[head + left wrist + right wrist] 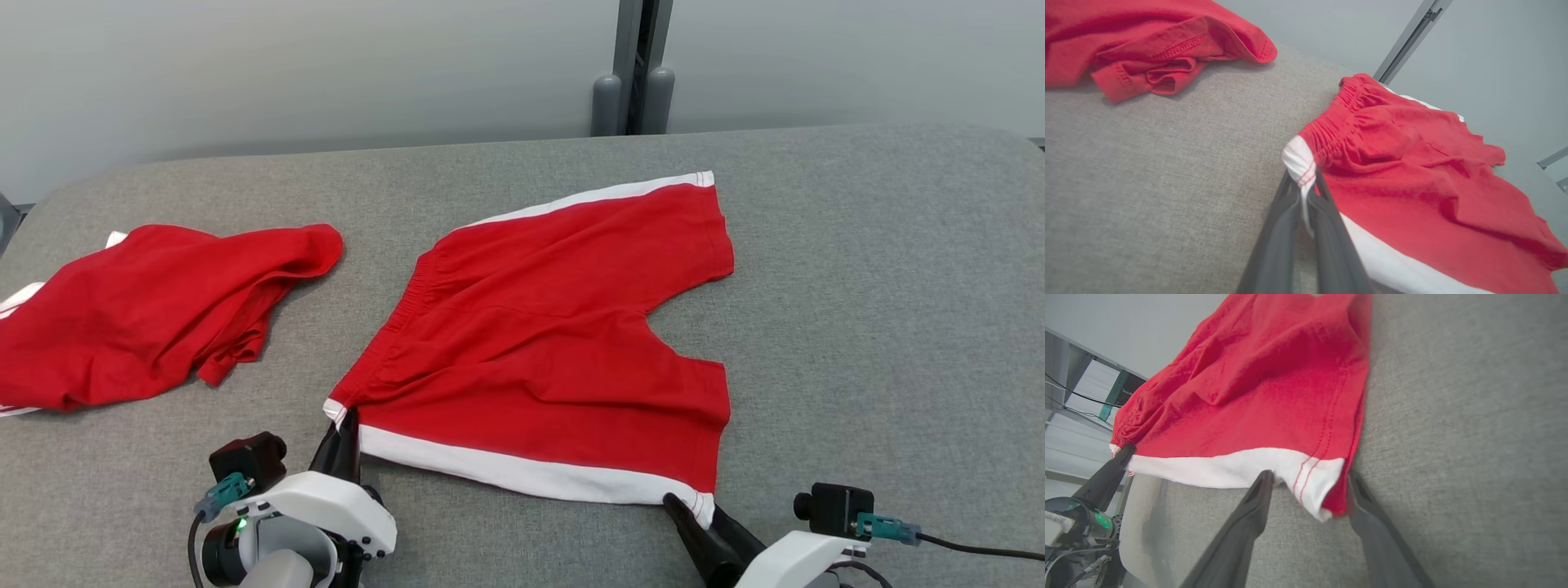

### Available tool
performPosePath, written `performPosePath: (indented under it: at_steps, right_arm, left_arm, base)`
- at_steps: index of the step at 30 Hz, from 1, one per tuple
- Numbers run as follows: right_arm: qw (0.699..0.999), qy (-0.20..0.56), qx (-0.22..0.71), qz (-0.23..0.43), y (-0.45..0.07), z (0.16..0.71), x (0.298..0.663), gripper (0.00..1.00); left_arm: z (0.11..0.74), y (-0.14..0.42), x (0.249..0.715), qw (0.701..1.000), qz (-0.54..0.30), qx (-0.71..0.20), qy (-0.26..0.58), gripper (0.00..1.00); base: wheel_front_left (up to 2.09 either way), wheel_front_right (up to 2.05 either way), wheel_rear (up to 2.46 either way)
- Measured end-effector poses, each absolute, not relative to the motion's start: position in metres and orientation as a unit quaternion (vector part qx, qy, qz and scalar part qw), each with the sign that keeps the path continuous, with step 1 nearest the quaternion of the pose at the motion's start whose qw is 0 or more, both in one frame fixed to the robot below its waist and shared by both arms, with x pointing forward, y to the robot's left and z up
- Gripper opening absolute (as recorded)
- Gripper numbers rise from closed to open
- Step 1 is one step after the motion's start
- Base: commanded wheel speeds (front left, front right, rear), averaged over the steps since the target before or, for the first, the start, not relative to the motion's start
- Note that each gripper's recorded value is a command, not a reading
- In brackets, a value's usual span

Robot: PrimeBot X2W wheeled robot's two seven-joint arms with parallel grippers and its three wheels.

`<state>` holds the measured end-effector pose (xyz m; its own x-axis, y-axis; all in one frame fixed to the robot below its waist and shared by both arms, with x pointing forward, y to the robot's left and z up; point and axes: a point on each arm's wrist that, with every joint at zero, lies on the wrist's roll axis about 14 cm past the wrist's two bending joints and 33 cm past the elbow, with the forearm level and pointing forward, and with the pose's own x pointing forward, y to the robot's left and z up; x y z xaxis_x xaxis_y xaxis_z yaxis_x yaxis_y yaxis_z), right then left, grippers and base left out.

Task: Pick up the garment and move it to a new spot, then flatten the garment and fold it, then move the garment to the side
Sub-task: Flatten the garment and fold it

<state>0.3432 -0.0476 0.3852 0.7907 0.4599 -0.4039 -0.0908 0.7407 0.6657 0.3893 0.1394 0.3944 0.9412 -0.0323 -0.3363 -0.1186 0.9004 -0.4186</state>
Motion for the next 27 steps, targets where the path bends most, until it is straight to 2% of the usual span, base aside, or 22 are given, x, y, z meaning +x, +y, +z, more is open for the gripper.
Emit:
performPosePath:
  at_steps: [1, 2, 3, 4, 12, 20, 27]
  right_arm:
    - [0.889, 0.284, 0.324, 0.157, -0.047, 0.386, 0.343, 0.39]
    - [0.888, 0.285, 0.324, 0.158, -0.047, 0.386, 0.342, 0.39]
    - [0.888, 0.286, 0.323, 0.158, -0.047, 0.386, 0.342, 0.04]
    - [0.889, 0.285, 0.322, 0.158, -0.048, 0.386, 0.342, 0.0]
    - [0.906, 0.236, 0.315, 0.158, -0.057, 0.404, 0.355, 0.0]
    - [0.937, 0.106, 0.29, 0.163, -0.085, 0.466, 0.395, 0.0]
    - [0.951, -0.02, 0.235, 0.2, -0.101, 0.553, 0.432, 0.0]
  left_arm:
    - [0.395, 0.139, 0.389, 0.96, 0.023, -0.222, 0.17, 0.0]
    - [0.395, 0.139, 0.389, 0.96, 0.023, -0.222, 0.17, 0.0]
    - [0.395, 0.14, 0.388, 0.96, 0.023, -0.222, 0.17, 0.0]
    - [0.395, 0.14, 0.388, 0.96, 0.023, -0.222, 0.17, 0.0]
    - [0.395, 0.135, 0.386, 0.959, 0.012, -0.223, 0.173, 0.0]
    - [0.412, 0.113, 0.39, 0.952, -0.045, -0.246, 0.175, 0.0]
    - [0.48, 0.085, 0.416, 0.941, -0.128, -0.282, 0.14, 0.0]
  base:
    - [0.0, 0.0, 0.0]
    - [0.0, 0.0, 0.0]
    - [0.0, 0.0, 0.0]
    - [0.0, 0.0, 0.0]
    - [0.0, 0.0, 0.0]
    - [0.0, 0.0, 0.0]
    - [0.0, 0.0, 0.0]
